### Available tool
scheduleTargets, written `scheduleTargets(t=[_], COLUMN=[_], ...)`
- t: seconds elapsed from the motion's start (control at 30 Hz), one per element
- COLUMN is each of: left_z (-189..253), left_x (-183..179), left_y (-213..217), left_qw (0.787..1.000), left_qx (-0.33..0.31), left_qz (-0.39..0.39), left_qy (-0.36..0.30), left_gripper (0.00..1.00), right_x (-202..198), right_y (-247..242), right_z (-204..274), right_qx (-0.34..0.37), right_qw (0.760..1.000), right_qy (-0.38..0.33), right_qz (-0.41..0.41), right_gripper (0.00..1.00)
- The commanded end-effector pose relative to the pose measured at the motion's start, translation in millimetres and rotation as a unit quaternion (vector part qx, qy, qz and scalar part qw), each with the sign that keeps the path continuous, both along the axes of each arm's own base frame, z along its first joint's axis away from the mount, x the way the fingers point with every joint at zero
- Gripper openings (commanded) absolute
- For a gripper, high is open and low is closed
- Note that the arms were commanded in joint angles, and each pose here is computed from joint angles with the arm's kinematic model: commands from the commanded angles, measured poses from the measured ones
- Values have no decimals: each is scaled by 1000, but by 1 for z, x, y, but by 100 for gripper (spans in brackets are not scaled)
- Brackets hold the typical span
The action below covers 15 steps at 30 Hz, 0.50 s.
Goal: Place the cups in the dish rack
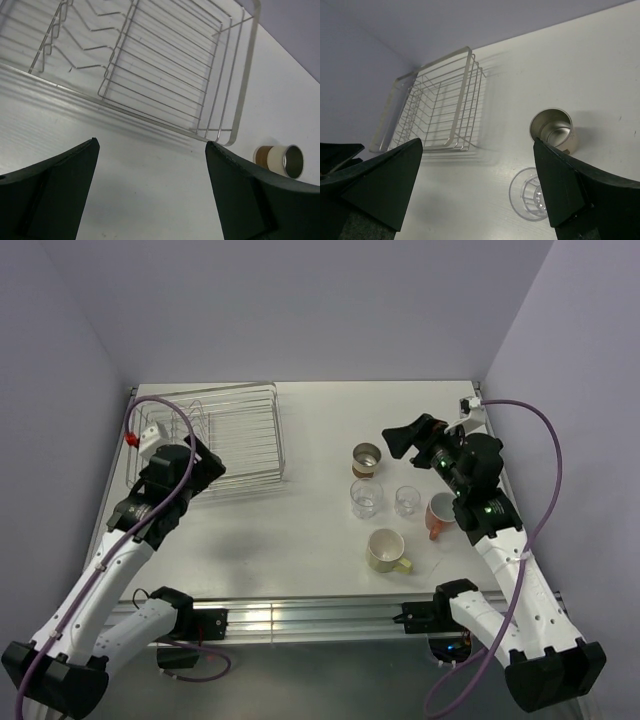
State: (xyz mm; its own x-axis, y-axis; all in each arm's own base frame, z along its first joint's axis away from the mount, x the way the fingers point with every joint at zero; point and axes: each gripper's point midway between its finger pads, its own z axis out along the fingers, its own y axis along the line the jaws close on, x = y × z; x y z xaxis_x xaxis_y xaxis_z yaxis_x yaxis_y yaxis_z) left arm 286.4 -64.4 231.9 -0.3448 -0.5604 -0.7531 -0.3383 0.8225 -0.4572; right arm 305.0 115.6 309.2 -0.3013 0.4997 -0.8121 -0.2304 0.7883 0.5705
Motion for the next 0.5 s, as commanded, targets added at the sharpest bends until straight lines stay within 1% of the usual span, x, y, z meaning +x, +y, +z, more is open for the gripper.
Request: scheduleTargets(t=[0.0,0.13,0.23,0.33,0.37,0.4,0.47], left_z=[-26,-43,-53,-58,-54,-50,-49], left_x=[-1,4,6,12,18,22,29], left_y=[10,21,25,22,18,13,-1], left_qw=[995,990,988,989,990,992,997], left_qx=[-49,-57,-64,-67,-67,-68,-49], left_qz=[79,121,133,125,115,98,53], left_qy=[31,39,44,45,36,34,41], left_gripper=[95,94,93,91,90,89,88], right_x=[2,5,6,7,8,8,8], right_y=[4,8,7,7,6,6,6], right_z=[11,0,-3,-5,-6,-6,-9], right_qx=[-2,-13,-18,-21,-21,-22,-21], right_qw=[1000,1000,999,999,999,999,999], right_qy=[-13,5,10,15,17,17,21], right_qz=[16,28,28,26,23,23,22], right_gripper=[100,100,100,100,100,100,100])
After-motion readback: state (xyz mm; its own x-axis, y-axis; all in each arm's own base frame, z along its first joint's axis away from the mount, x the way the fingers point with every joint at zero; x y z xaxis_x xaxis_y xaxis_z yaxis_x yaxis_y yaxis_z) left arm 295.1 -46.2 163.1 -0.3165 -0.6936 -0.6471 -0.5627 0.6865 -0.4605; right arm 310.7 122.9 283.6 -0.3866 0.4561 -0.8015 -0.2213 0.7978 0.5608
